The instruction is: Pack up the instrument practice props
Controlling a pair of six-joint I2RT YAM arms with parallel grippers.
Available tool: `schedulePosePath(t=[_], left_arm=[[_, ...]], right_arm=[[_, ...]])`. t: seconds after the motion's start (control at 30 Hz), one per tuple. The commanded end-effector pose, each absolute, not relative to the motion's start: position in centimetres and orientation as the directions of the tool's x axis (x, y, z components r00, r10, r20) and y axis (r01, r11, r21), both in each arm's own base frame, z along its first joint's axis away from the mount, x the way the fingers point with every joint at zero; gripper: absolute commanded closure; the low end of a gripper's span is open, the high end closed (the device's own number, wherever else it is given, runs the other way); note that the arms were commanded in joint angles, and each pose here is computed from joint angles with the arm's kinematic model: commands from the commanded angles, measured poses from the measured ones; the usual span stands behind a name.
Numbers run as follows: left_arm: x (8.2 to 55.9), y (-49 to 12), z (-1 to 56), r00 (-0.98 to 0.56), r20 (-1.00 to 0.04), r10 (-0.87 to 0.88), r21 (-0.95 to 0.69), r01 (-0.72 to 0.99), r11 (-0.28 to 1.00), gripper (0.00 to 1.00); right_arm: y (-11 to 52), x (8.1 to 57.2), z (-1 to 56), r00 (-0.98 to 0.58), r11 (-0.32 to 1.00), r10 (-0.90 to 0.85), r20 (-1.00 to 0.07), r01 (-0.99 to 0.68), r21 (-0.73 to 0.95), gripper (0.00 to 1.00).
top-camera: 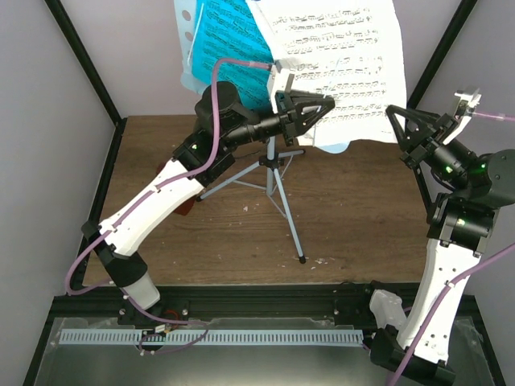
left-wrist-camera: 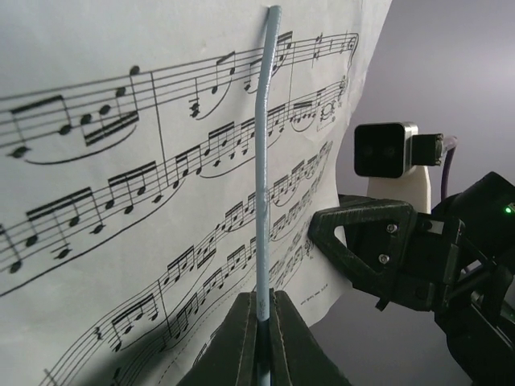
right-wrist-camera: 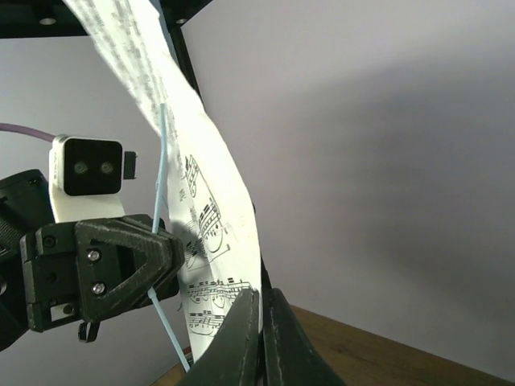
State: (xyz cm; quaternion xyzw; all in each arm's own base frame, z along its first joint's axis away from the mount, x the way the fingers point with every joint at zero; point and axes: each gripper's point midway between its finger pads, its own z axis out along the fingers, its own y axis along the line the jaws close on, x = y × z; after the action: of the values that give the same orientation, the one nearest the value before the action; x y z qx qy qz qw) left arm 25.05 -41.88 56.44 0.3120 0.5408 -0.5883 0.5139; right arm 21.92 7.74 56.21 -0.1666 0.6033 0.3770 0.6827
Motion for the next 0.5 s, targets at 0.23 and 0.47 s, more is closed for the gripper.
schedulePosePath(t=[0.23, 0.47], left_arm=[[21.7, -40.5, 58.7, -0.087, -0.942, -0.323, -0.109, 0.993, 0.048, 1.0], [22.1, -40.6, 58.5, -0.088, -0.944, -0.319, -0.116, 0.991, 0.069, 1.0]], right_arm=[[6.7, 22.7, 56.8, -0.004, 0.699, 0.35, -0.937, -0.665, 0.264, 0.99], [6.0, 22.7, 57.4, 0.034, 0.735, 0.376, -0.926, -0.619, 0.276, 0.99]])
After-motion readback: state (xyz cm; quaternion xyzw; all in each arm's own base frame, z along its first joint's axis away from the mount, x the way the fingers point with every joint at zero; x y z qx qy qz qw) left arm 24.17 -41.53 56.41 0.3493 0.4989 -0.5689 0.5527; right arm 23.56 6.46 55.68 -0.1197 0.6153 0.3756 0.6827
